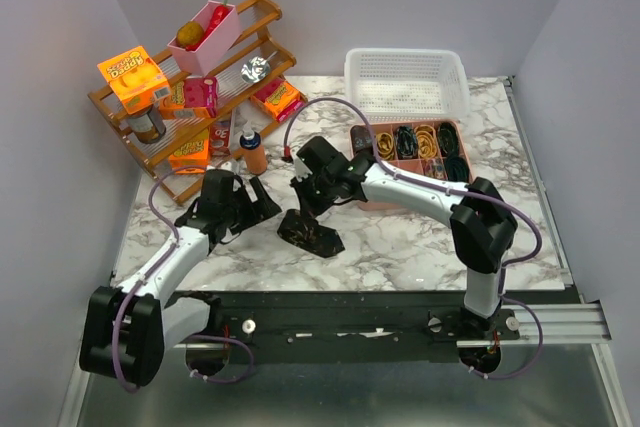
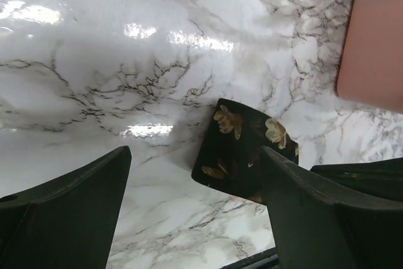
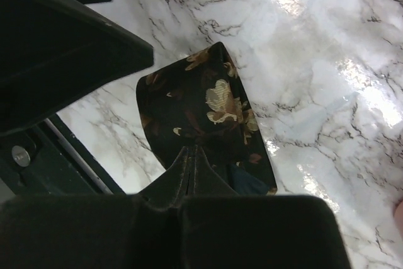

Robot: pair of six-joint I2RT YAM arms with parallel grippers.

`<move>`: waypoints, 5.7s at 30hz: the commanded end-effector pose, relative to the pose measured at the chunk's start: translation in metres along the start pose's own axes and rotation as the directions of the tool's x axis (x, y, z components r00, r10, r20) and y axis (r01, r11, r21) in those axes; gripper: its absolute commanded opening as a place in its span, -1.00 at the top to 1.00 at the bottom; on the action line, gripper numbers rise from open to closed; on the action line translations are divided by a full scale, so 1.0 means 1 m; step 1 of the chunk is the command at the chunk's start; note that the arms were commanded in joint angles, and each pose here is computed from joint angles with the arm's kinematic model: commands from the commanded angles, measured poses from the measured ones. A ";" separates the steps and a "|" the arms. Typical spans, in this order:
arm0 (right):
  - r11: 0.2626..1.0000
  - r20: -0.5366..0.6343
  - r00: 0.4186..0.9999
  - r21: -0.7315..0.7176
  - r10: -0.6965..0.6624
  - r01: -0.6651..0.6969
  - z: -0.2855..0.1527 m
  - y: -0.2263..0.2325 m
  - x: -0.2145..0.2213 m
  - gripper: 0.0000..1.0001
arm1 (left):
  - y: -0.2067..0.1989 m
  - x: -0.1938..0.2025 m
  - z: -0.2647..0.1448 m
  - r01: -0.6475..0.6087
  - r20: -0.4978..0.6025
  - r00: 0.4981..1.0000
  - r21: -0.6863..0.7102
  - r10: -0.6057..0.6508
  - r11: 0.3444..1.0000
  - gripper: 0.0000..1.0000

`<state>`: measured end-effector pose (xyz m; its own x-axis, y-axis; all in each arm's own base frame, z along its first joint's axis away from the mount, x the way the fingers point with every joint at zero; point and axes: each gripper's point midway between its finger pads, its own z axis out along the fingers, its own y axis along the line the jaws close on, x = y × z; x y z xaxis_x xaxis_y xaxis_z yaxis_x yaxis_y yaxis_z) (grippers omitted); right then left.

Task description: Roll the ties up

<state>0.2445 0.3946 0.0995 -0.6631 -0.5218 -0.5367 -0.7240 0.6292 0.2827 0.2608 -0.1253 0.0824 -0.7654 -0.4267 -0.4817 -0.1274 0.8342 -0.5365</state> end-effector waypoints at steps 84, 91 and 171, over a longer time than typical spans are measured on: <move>0.984 0.057 0.996 0.163 0.068 -0.077 -0.018 -0.043 -0.001 0.99 | -0.003 -0.002 -0.004 -0.350 -0.056 0.935 -0.301 0.350 0.887 -0.08; 0.966 0.123 0.983 0.206 0.134 -0.157 -0.046 -0.081 -0.006 0.99 | 0.005 0.002 -0.008 -0.401 -0.091 0.912 -0.399 0.400 0.824 -0.08; 0.973 0.179 0.963 0.077 0.202 -0.219 -0.071 -0.087 -0.002 0.71 | -0.076 0.016 0.001 -0.292 0.026 0.956 -0.015 0.292 0.956 -0.83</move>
<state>0.3147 0.2762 0.1132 -0.7749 -0.2436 -0.5833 -0.4694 0.8398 0.2728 0.2602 -0.1820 0.1128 -0.7306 -0.1044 -0.6748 0.0298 0.9824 -0.1843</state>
